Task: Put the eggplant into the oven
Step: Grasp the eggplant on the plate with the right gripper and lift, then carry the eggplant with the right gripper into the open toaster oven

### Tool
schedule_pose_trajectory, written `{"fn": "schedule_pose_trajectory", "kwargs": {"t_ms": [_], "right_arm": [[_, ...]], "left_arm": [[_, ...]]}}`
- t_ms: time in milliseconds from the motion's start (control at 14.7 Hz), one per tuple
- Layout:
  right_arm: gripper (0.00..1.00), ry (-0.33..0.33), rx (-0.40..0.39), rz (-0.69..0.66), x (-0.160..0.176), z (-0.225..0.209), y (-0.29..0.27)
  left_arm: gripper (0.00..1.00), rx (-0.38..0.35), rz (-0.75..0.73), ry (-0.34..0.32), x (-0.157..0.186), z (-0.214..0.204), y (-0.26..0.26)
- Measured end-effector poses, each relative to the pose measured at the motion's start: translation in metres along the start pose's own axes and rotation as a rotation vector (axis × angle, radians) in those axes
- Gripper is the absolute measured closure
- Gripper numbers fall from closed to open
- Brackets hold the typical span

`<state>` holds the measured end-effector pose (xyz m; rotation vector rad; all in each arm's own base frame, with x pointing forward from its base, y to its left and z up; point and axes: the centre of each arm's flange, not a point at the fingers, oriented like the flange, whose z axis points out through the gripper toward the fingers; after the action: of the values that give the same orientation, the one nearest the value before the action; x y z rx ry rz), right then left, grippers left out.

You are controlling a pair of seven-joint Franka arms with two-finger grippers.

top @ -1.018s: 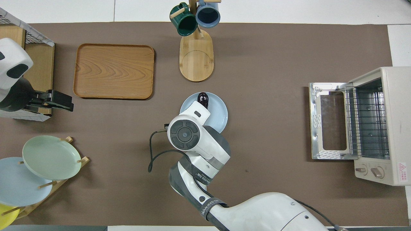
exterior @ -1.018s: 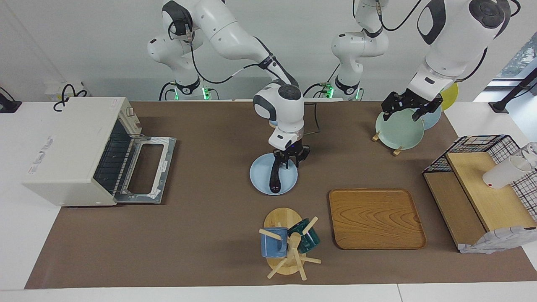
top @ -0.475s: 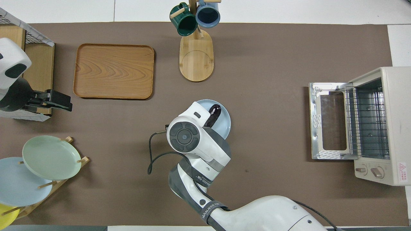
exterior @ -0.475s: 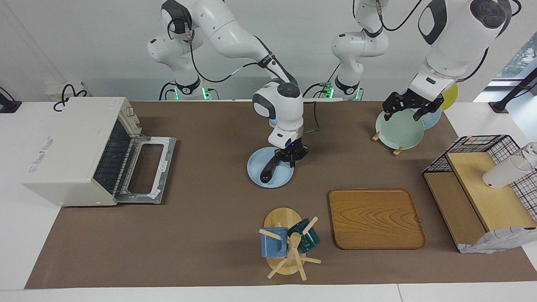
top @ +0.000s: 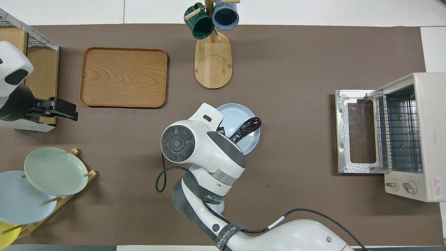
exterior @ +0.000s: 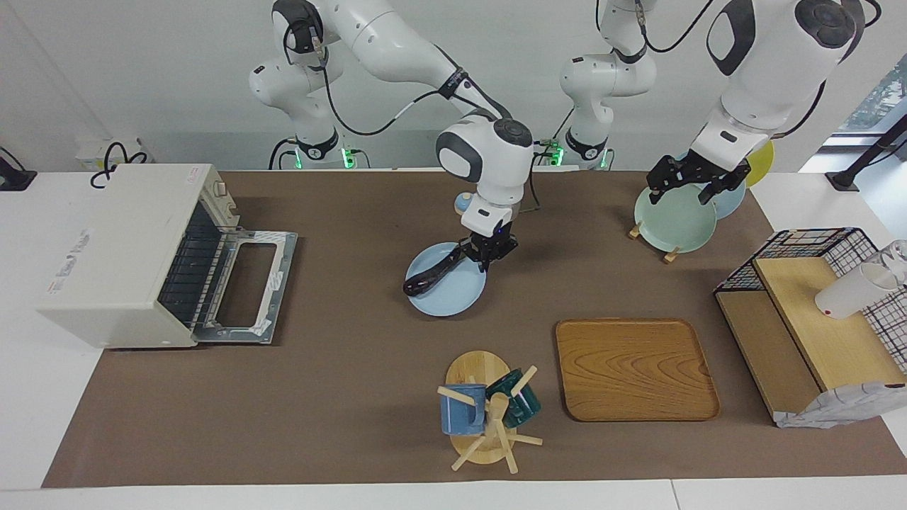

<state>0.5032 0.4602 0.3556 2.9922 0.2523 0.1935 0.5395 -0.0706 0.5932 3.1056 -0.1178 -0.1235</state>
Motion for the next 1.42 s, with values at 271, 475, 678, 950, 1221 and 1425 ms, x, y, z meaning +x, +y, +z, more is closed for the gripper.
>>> {"fn": "schedule_pose_trajectory", "kwargs": {"t_ms": [271,475,678,950,1221,1425], "right_arm": [[0.97,-0.059,-0.07,-0.063,0.008,-0.016,0.052],[0.97,-0.11,-0.095,-0.092,0.015,-0.027,0.148],[0.97,-0.156,-0.101,-0.104,0.005,-0.029,0.251],[0.97,-0.233,-0.101,-0.096,-0.008,-0.019,0.341],[0.97,-0.294,-0.08,-0.105,-0.022,0.004,0.414],[0.97,-0.297,-0.061,-0.129,-0.03,0.018,0.451]], "left_arm": [[0.0,0.0,-0.001,0.0,0.0,0.0,-0.001],[0.0,0.0,-0.003,0.0,0.0,0.0,-0.001],[0.0,0.0,-0.005,0.0,0.0,0.0,-0.003],[0.0,0.0,-0.008,0.0,0.0,0.0,-0.004],[0.0,0.0,-0.01,0.0,0.0,0.0,-0.005],[0.0,0.0,-0.01,0.0,0.0,0.0,-0.006]]}}
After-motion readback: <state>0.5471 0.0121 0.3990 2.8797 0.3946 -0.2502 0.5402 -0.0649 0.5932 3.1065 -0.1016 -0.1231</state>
